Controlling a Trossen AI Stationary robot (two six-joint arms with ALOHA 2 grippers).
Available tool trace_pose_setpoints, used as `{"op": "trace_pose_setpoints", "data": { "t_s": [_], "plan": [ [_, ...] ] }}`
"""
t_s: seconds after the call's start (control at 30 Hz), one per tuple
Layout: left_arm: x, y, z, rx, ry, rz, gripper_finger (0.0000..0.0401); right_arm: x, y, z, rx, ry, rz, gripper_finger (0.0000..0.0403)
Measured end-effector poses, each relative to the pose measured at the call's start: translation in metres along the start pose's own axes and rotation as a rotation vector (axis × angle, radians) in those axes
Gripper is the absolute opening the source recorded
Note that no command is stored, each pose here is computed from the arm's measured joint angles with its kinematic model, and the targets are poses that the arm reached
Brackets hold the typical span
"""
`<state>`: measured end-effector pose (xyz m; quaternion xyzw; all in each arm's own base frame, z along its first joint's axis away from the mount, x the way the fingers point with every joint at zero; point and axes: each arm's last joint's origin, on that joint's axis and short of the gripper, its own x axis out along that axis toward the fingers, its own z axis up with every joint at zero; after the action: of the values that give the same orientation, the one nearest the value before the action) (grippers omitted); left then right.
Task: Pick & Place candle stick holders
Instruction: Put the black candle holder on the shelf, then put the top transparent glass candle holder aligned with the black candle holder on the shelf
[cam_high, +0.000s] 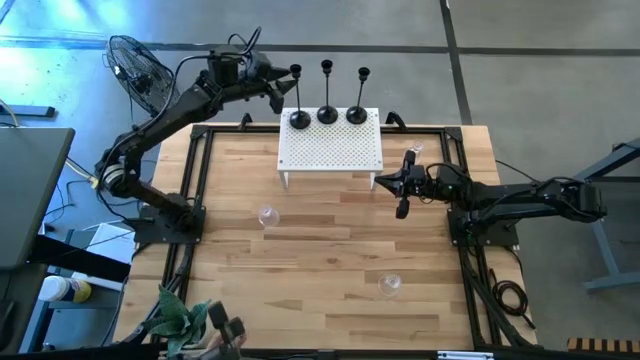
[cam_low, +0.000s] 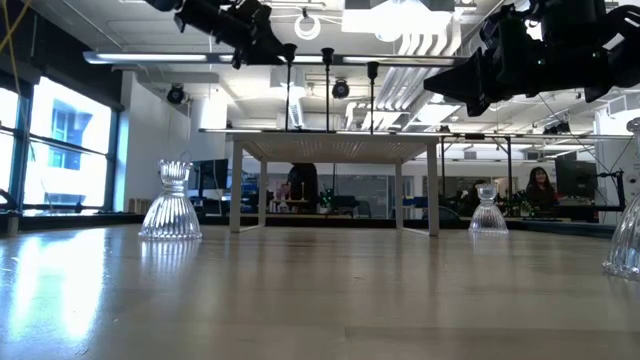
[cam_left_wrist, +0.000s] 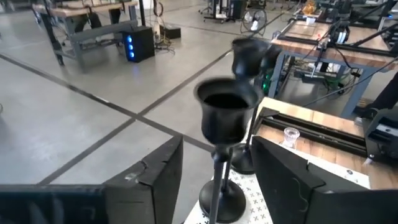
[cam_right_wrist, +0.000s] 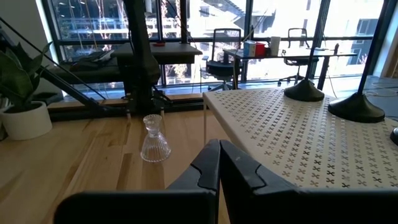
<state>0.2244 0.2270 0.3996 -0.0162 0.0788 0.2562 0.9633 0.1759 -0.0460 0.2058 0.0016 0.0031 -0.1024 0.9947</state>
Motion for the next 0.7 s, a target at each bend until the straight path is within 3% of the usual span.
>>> {"op": "trace_pose_setpoints", "data": {
  "t_s": [0.2,0.4,0.53,0.7],
  "plan": [
    [-0.027,-0.006,0.014,0.075,-0.021,0.043,0.0195,0.000,0.000,0.000,0.000,0.001,0.000,0.0001],
    [-0.076,-0.020,0.023,0.169,0.036,0.045,0.0184,0.000,0.000,-0.001,0.000,0.006,0.006,0.0001],
    [-0.097,-0.043,0.015,0.168,0.111,-0.065,0.0124,-0.001,0.001,0.004,0.014,-0.035,0.028,0.0001],
    [-0.095,-0.081,-0.021,0.210,0.132,-0.229,0.0017,-0.005,0.002,0.013,0.009,-0.106,0.053,0.0001]
  ]
}}
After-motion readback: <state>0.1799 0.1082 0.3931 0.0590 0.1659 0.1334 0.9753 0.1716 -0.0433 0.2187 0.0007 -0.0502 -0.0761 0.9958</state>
